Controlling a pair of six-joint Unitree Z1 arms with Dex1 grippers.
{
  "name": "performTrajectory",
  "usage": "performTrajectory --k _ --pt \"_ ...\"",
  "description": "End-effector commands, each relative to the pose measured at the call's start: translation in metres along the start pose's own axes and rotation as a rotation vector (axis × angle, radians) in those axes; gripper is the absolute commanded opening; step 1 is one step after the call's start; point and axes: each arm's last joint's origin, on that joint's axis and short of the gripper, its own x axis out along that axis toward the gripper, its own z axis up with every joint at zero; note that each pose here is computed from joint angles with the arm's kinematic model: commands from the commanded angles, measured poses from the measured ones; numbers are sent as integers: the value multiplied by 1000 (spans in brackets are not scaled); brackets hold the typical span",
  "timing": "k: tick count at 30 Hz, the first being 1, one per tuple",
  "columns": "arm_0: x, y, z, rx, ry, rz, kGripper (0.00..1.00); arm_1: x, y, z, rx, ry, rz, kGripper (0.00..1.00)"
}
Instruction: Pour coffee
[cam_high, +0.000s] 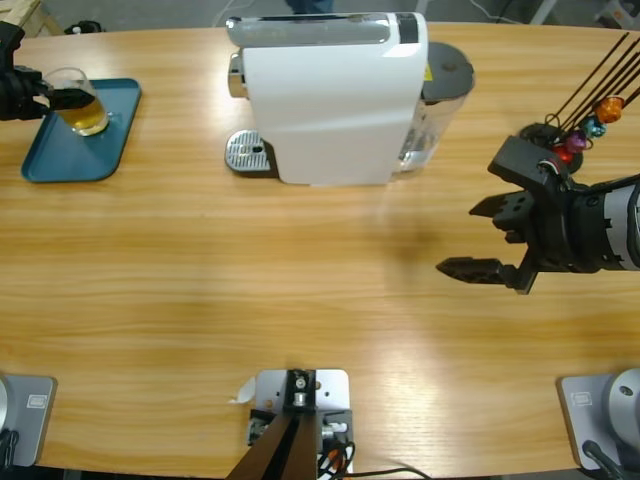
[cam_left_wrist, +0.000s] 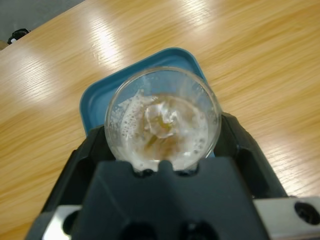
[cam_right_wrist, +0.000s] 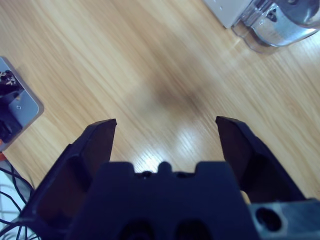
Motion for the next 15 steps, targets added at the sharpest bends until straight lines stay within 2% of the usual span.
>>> performTrajectory --k 1,10,11,12,13,15 --pt "12 5 -19 -17 65 14 0 8 1 -1 -13 41 20 895" --pt "19 3 -26 -23 75 -8 0 6 1 -2 -14 32 16 899" --pt "20 3 -27 -23 81 -9 70 6 1 -2 -14 33 16 899" --pt "21 2 -29 -23 86 -10 520 6 1 -2 -14 33 16 901" --pt "21 2 -31 -24 93 -12 857 5 1 -2 -14 32 16 903" --pt "21 1 -32 -24 98 -13 951 5 1 -2 -14 32 16 904"
